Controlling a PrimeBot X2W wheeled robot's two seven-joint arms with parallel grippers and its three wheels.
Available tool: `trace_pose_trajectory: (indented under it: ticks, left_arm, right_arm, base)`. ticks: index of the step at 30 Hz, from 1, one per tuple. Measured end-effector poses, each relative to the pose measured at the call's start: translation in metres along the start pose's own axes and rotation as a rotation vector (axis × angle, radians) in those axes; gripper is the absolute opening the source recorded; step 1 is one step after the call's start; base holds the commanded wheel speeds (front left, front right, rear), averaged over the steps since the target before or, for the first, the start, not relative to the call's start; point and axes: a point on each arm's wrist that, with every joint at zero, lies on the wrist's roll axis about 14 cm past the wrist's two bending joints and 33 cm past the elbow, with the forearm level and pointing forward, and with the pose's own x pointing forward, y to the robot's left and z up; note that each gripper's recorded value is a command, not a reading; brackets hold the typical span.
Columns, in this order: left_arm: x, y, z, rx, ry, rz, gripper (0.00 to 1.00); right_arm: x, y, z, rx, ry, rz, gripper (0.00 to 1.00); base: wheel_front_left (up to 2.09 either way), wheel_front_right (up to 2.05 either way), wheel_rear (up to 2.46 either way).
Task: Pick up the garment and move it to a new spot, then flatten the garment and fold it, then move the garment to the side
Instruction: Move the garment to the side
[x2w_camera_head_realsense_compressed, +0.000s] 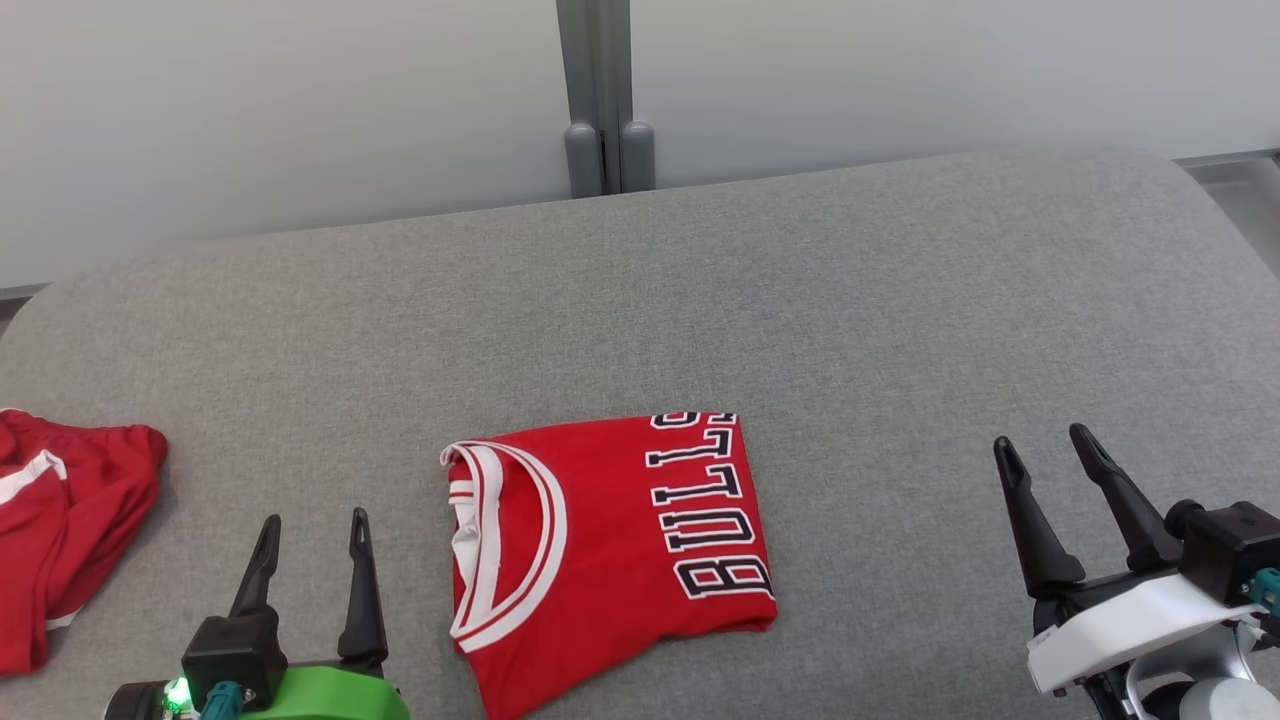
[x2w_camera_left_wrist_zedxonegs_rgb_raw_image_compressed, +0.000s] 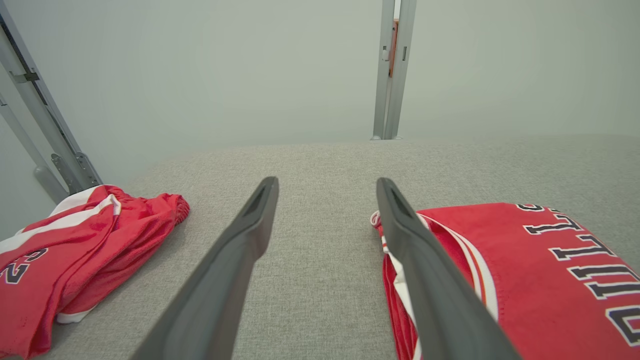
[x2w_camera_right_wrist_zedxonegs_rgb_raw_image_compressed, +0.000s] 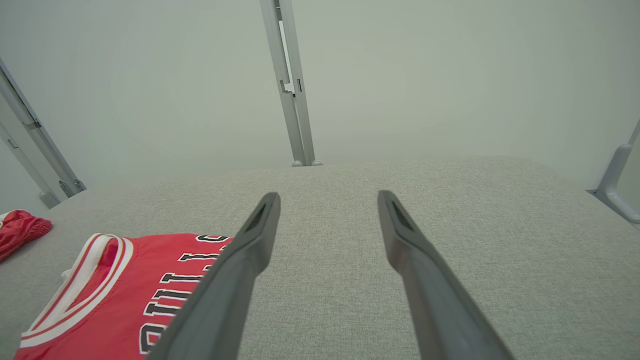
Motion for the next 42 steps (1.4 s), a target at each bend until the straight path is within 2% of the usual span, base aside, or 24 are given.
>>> trace_pose_trajectory:
  ticks: [16,22,28,33,41,42]
  left_arm:
    - [0.003,0.002,-0.004,0.004,0.008,0.004,1.00]
    - [0.022,0.000,0.016,0.002,-0.061,-0.003,1.00]
    - [0.044,0.001,0.028,-0.001,-0.109,0.001,1.00]
    - [0.058,0.004,0.025,-0.007,-0.112,0.012,1.00]
    - [0.069,0.023,0.012,0.023,-0.088,0.059,1.00]
    - [0.070,0.026,0.010,0.027,-0.085,0.065,1.00]
  right_arm:
    - [0.002,-0.003,-0.005,-0.002,0.019,-0.005,1.00]
    - [0.017,0.004,-0.017,-0.003,0.072,0.029,1.00]
    - [0.041,0.037,-0.059,0.047,0.191,0.135,1.00]
    - [0.059,0.077,-0.104,0.111,0.311,0.245,1.00]
    - [0.067,0.110,-0.177,0.160,0.534,0.318,1.00]
    - [0.067,0.111,-0.182,0.165,0.556,0.323,0.80]
  base:
    - [0.00,0.00,0.00]
    - [0.00,0.00,0.00]
    - [0.00,0.00,0.00]
    - [0.00,0.00,0.00]
    - [0.00,0.00,0.00]
    - [0.00,0.00,0.00]
